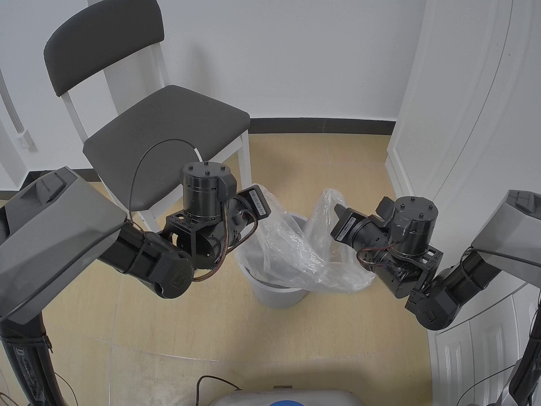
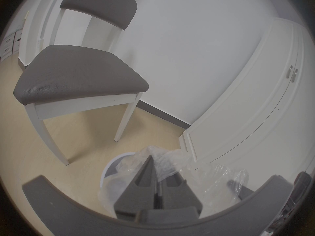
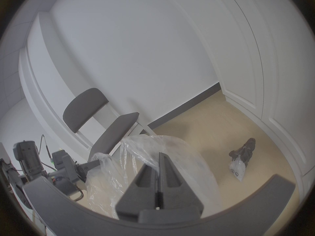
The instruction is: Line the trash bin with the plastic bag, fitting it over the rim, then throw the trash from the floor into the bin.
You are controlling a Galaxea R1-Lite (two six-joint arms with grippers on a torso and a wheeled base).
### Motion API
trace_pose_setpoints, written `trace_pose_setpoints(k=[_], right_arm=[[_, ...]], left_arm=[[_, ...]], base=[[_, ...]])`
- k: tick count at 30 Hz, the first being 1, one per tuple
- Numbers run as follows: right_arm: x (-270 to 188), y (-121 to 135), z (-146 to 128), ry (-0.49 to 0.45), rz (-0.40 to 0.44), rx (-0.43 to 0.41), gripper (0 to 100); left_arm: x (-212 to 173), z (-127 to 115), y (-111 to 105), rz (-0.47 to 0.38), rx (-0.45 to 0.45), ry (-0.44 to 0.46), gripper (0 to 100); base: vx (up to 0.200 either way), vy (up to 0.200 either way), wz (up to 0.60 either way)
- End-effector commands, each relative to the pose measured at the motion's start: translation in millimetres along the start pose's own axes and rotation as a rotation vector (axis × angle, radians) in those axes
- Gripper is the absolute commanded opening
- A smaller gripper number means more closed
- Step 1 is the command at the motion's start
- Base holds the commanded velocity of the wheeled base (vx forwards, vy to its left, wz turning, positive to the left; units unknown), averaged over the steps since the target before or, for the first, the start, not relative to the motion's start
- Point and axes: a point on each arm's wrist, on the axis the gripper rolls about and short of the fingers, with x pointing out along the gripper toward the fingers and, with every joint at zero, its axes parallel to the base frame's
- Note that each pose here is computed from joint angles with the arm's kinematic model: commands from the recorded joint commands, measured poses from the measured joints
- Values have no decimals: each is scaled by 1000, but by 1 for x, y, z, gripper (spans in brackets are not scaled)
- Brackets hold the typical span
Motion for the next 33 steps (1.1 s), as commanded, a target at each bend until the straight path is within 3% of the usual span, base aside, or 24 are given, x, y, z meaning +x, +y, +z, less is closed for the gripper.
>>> trace_pose_setpoints(k=[1,9,13,17,25,33], right_arm=[[8,-7,-14,24,-17,-1,0],[18,-26,-11,7,-61,3,0],[25,-38,-12,4,-89,2,0],[37,-55,-26,24,-128,-5,0],[53,-69,-57,45,-144,20,0],[59,-72,-69,11,-124,44,0]], left_arm=[[4,-4,2,3,-1,8,0],[39,-44,14,29,-32,55,0],[50,-49,14,28,-38,59,0],[70,-62,28,56,-36,72,0],[112,-63,89,174,-61,66,0],[116,-60,93,206,-102,85,0]], base=[[0,0,0],[0,0,0],[0,0,0],[0,0,0],[0,0,0],[0,0,0]])
